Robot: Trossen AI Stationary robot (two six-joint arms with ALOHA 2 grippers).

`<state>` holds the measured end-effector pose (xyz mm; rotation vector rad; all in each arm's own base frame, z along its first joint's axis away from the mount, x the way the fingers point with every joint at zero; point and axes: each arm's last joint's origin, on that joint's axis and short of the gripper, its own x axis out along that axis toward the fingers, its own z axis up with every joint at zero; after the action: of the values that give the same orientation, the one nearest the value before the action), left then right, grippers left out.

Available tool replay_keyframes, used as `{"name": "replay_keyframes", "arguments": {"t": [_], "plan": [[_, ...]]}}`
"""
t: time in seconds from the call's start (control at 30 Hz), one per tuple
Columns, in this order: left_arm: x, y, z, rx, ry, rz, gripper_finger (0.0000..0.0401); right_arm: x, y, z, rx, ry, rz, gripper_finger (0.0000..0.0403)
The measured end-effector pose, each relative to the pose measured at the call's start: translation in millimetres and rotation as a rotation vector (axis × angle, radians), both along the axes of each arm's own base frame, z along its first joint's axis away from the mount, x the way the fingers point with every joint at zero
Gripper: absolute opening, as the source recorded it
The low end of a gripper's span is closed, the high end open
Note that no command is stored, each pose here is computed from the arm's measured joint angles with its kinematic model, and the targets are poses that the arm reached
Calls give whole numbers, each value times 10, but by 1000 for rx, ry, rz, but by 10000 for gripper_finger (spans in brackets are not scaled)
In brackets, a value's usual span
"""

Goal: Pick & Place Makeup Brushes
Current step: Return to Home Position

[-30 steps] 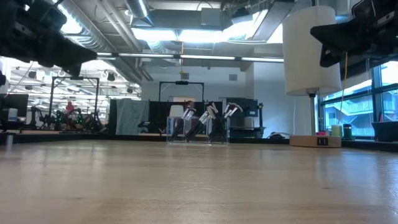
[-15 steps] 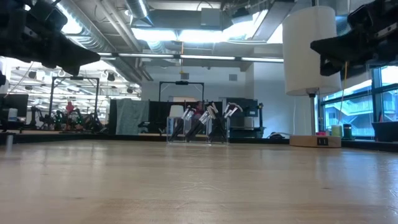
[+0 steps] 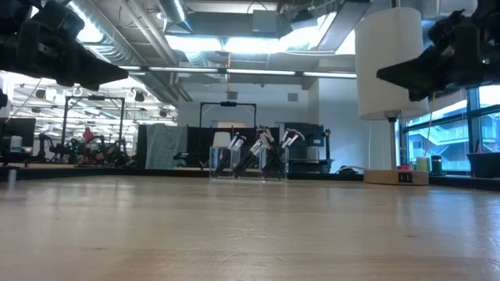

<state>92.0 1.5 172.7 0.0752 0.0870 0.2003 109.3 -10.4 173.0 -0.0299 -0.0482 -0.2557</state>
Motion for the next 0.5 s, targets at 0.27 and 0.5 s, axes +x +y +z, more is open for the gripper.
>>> {"name": "replay_keyframes", "arguments": {"t": [0.27,0.5], "plan": [[0,0,0,20,4,-3,12,-4,-14,-4,82,-20,-48,36],[0,-1,0,20,4,-3,8,-3,-14,-51,102,25,-49,37]]}}
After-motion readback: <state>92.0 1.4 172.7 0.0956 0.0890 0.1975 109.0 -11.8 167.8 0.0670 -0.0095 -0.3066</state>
